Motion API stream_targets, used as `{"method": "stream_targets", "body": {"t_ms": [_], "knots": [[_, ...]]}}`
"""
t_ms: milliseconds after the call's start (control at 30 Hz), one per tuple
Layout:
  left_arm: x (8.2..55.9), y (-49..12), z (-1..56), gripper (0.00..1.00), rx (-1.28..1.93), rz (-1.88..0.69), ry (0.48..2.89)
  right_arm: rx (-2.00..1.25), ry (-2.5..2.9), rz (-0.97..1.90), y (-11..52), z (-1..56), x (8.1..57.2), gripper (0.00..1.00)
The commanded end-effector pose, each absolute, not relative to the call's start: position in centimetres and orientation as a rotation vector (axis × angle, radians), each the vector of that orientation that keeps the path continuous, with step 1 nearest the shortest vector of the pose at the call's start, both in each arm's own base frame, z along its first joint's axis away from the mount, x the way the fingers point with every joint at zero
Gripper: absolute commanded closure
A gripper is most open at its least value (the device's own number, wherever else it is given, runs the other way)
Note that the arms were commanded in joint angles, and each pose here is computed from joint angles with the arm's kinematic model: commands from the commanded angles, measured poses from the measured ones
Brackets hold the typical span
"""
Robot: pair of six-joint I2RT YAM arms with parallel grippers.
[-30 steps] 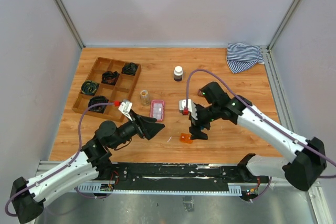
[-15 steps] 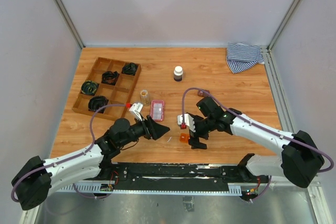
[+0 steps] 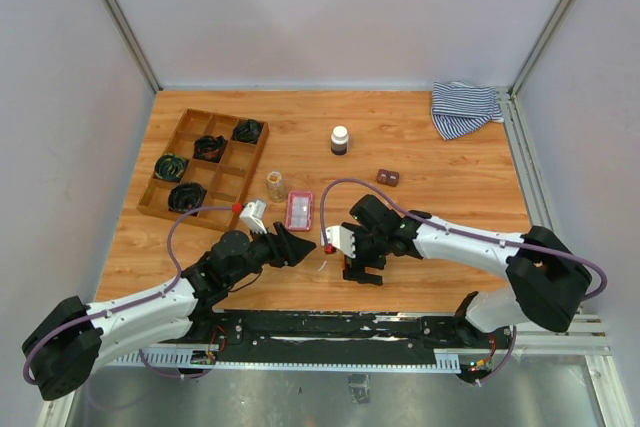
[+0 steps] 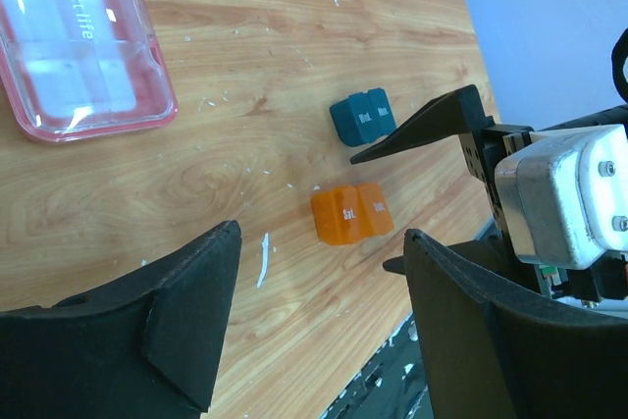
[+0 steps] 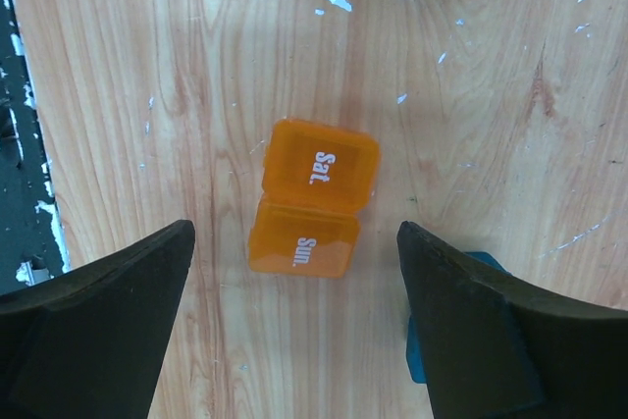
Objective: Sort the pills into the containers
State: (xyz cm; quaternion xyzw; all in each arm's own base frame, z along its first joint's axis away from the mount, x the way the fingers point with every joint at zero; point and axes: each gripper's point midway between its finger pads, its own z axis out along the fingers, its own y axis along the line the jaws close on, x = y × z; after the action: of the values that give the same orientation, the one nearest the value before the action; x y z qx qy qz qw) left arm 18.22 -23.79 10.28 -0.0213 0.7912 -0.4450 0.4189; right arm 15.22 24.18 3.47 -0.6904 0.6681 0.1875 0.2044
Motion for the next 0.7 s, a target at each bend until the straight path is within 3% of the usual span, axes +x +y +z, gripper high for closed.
{"method": "stream_targets", "body": {"t_ms": [0,233,667], "knots": [[18.4,-23.6,10.3,0.27,-0.073,-1.106,1.968,-1.897,1.876,0.472,25.2,3.9,16.1,0.16],[18.2,-23.7,10.5,0.27,-0.06,-1.122,1.967,-1.895,1.918,0.443,25.2,3.4,16.3,0.27],[17.0,-24.9,11.6,0.25,-0.021,-1.252,1.935,-1.877,1.914,0.466,25.1,4.7,16.4,0.56]]}}
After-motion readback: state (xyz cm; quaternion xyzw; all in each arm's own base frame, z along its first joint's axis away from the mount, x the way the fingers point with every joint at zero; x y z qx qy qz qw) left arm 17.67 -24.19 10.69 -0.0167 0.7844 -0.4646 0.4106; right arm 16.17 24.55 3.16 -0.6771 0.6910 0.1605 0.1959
